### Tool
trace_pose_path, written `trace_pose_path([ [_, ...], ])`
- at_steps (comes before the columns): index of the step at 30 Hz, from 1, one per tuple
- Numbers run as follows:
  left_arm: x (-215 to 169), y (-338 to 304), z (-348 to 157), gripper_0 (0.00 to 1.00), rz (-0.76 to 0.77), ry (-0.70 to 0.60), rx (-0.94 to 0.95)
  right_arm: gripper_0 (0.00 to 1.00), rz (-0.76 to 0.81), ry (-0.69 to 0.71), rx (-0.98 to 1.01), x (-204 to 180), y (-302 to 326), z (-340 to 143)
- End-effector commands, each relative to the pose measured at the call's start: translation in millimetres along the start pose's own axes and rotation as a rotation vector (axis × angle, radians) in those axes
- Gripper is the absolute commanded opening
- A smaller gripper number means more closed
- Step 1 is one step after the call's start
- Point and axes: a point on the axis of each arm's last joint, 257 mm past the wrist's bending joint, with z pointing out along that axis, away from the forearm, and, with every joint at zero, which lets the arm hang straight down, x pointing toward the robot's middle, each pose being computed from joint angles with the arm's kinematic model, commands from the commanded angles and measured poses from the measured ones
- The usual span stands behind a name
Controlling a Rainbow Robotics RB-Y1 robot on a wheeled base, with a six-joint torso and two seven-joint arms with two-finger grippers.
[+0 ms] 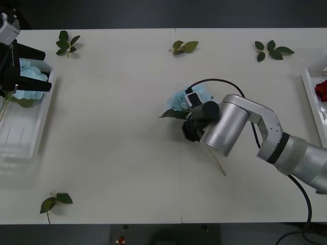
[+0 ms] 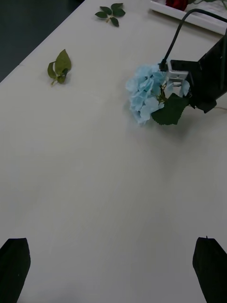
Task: Put the red flowers into the right box and the blue flowers into the left box
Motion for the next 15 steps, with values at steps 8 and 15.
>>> trace_pose_path([
  [8, -1, 5, -9, 1.00, 0.051, 0.020, -0.021, 0.00, -0.030, -0.140, -0.237, -75, -17, -46],
  [15, -1, 5, -9, 1.00, 0.051, 0.020, -0.021, 0.00, -0.065, -0.222, -0.429, -107, 6, -88],
])
